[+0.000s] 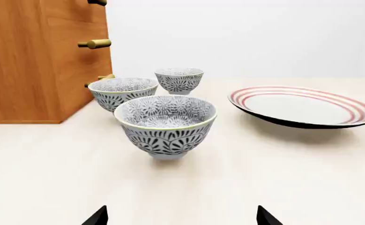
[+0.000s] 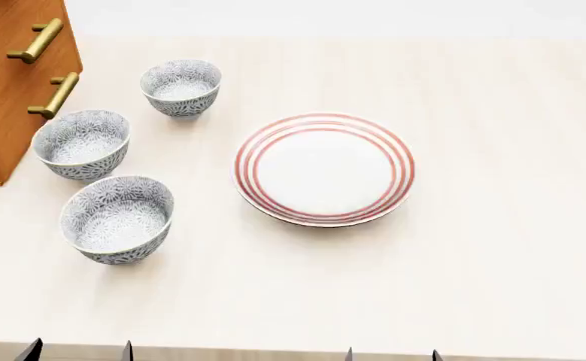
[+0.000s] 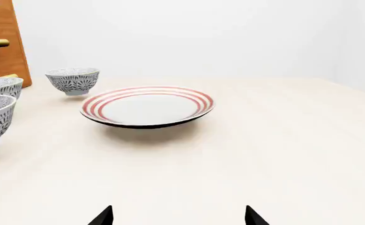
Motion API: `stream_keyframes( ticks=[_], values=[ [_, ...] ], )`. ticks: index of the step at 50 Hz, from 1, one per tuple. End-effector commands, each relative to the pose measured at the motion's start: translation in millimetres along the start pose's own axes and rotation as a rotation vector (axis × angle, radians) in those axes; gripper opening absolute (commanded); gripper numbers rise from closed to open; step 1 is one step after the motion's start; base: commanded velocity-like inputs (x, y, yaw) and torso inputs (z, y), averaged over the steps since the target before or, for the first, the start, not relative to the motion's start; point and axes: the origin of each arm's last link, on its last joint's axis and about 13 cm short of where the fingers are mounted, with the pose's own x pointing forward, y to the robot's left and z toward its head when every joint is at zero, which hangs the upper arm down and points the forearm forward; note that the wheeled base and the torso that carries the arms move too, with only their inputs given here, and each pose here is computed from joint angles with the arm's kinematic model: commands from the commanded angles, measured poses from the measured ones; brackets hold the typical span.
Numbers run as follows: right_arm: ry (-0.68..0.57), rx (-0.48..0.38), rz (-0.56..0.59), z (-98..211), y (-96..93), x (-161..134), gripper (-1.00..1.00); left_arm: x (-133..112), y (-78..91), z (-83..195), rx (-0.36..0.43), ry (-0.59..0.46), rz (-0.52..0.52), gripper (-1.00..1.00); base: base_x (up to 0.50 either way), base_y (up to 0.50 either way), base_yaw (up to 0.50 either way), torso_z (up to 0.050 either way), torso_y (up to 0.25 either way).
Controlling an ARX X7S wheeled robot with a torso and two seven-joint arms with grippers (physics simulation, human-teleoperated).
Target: Put the bowl at the front on the plate.
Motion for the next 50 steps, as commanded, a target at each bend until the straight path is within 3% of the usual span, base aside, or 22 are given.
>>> stream_keyframes(
  ticks=[1,15,19,23,25,26,48,50],
  values=[
    [0.000,0.000,0.000,1,0.4,0,1.00,0,-0.1,0,0.000,0.000,0.000,1.00,0.00,0.00,0.00,0.000,0.000],
    [0.019,0.012,-0.006,1,1.1,-1,1.00,0,1.2,3,-0.047,0.046,-0.009,1.00,0.00,0.00,0.00,0.000,0.000],
    [0.051,0.068,-0.032,6,-0.4,0,1.00,3,3.6,10,-0.054,0.053,0.005,1.00,0.00,0.00,0.00,0.000,0.000],
    [-0.003,0.114,-0.043,30,-1.4,4,1.00,9,4.0,21,-0.022,0.054,0.025,1.00,0.00,0.00,0.00,0.000,0.000],
    [-0.008,0.136,-0.046,37,-2.3,4,1.00,11,4.0,27,-0.066,0.084,0.012,1.00,0.00,0.00,0.00,0.000,0.000],
    [-0.007,0.130,-0.043,42,-3.0,5,1.00,12,3.7,32,-0.026,0.076,0.013,1.00,0.00,0.00,0.00,0.000,0.000],
    [-0.049,0.038,-0.024,107,-14.3,16,1.00,29,1.0,101,-0.018,0.030,-0.069,1.00,0.00,0.00,0.00,0.000,0.000],
    [-0.056,0.033,-0.024,114,-15.5,17,1.00,32,1.1,106,0.012,0.018,-0.071,1.00,0.00,0.00,0.00,0.000,0.000]
  ],
)
